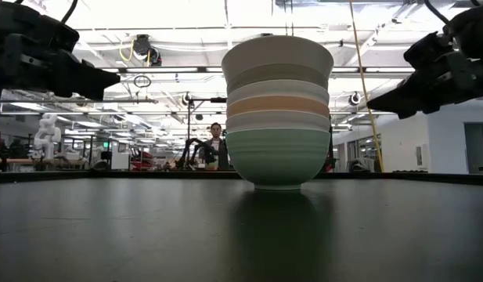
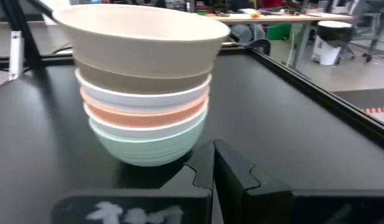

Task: Nest bowls inside each other
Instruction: Return to Home Position

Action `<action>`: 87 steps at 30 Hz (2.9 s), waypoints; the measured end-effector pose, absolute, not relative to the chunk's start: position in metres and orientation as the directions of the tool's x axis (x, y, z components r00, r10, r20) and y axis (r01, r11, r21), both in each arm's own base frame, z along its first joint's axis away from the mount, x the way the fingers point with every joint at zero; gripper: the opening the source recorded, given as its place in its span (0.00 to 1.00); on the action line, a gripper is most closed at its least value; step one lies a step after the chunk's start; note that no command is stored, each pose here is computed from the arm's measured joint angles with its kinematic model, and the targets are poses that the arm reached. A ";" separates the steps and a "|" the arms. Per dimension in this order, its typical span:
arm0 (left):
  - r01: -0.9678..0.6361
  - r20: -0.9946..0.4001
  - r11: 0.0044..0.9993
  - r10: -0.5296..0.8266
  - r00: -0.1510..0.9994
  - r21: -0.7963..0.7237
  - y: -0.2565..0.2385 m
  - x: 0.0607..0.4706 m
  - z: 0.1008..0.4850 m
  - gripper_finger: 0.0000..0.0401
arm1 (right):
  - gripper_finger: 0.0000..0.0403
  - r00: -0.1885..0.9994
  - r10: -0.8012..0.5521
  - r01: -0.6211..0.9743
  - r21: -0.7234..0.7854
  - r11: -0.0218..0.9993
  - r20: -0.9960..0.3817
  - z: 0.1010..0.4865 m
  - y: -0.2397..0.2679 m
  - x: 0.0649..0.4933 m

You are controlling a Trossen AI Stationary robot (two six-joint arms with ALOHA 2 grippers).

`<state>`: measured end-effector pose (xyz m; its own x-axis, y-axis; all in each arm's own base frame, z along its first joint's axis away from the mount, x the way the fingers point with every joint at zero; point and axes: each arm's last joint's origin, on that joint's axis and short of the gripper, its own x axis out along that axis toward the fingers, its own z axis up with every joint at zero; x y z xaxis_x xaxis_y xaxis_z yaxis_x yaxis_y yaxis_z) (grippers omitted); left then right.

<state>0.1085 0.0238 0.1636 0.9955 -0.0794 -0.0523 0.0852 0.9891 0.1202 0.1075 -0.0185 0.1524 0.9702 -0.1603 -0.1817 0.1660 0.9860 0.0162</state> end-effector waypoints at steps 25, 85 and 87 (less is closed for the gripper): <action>-0.045 -0.084 0.998 0.049 0.995 0.053 0.057 0.092 0.159 0.01 | 0.00 0.980 -0.027 0.044 0.082 0.996 -0.197 0.150 -0.036 0.107; 0.092 -0.216 0.981 -0.053 0.975 0.173 0.011 0.120 0.148 0.06 | 0.00 0.975 0.216 -0.217 -0.041 0.975 -0.043 0.159 0.010 0.145; 0.093 -0.215 0.980 -0.053 0.975 0.177 0.011 0.120 0.148 0.06 | 0.00 0.971 0.236 -0.237 -0.058 0.970 -0.025 0.163 0.013 0.140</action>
